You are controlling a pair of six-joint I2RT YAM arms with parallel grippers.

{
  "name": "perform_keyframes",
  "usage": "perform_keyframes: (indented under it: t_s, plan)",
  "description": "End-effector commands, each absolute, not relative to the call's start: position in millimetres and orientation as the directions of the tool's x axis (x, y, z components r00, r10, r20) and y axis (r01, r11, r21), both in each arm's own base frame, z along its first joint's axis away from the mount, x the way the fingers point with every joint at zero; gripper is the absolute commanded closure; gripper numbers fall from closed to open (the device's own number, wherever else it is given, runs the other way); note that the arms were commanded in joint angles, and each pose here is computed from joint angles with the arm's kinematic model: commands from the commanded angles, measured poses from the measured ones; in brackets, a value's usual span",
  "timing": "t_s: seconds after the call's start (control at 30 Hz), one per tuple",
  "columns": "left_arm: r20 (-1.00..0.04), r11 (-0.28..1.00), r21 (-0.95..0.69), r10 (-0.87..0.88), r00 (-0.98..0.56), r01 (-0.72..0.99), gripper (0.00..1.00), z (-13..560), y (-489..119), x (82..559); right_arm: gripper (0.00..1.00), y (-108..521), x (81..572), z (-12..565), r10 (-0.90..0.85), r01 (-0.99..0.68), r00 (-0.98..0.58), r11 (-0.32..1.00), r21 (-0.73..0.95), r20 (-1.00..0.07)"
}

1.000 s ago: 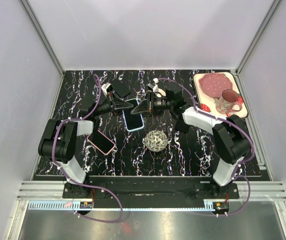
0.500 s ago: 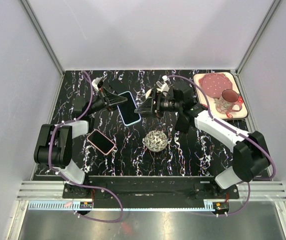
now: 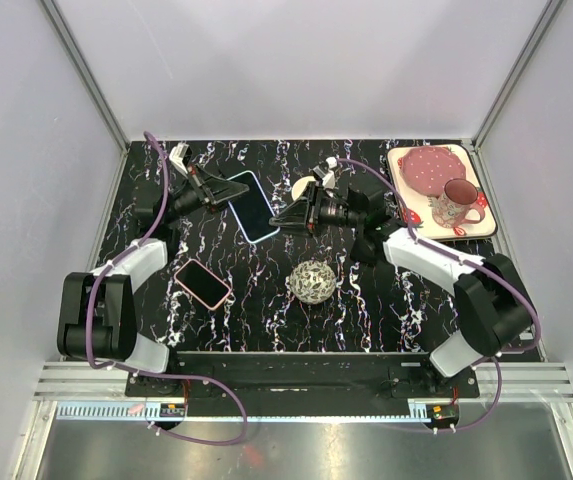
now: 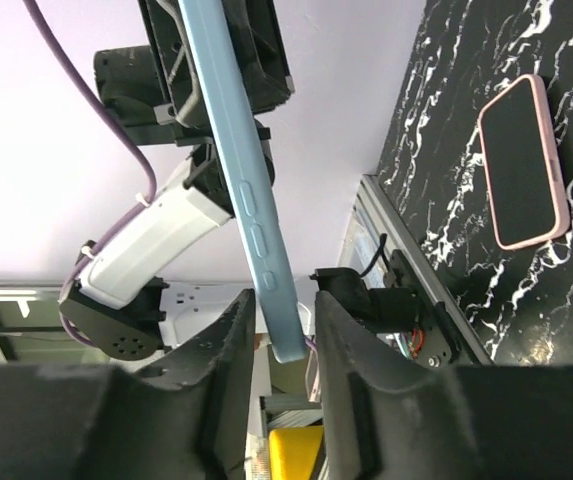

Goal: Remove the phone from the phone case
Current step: Pick up the phone at the center of the board, then remove the phone case from the phone.

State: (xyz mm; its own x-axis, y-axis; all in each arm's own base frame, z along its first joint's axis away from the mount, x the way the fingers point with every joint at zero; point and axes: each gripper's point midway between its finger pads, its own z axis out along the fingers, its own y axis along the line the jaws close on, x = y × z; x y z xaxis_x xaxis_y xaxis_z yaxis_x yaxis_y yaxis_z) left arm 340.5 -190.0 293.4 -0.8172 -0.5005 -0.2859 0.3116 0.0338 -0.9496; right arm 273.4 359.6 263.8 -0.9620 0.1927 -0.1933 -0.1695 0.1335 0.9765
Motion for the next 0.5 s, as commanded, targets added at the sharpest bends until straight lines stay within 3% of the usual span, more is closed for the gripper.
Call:
perform_keyframes:
  t_s: [0.0,0.17,0.2,0.23,0.3,0.33,0.47]
  plan:
    - [-0.375,0.039,-0.907,-0.531,-0.76,0.42,1.0,325.5,-186.5,341.7,0.74,365.3,278.3,276.6,0.198,-0.16,-0.967,0.029,0.987,-0.162]
    - [-0.366,0.031,-0.907,-0.553,-0.749,0.42,1.0,329.8,-184.6,344.8,0.96,363.3,274.5,290.0,0.206,-0.153,-0.97,-0.093,0.984,-0.131]
    - [-0.378,0.028,-0.898,-0.557,-0.739,0.438,1.0,335.6,-184.2,344.3,1.0,362.1,271.8,292.8,0.197,-0.096,-0.978,-0.131,0.987,-0.069]
    - [-0.386,0.024,-0.893,-0.558,-0.735,0.45,1.0,339.2,-184.2,343.4,1.0,360.9,271.6,302.3,0.196,-0.135,-0.976,-0.199,0.971,-0.095]
    - [-0.397,0.013,-0.882,-0.557,-0.729,0.471,1.0,347.1,-184.2,341.3,1.0,358.2,270.7,314.3,0.174,-0.067,-0.985,-0.287,0.956,-0.016]
    - [-0.406,0.012,-0.875,-0.56,-0.722,0.483,1.0,351.4,-183.5,339.5,1.0,355.3,269.1,321.3,0.171,-0.099,-0.985,-0.348,0.932,-0.041]
    - [-0.413,-0.008,-0.862,-0.57,-0.71,0.507,1.0,366.8,-182.7,331.0,1.0,348.5,278.4,334.8,0.191,-0.049,-0.981,-0.456,0.889,0.044]
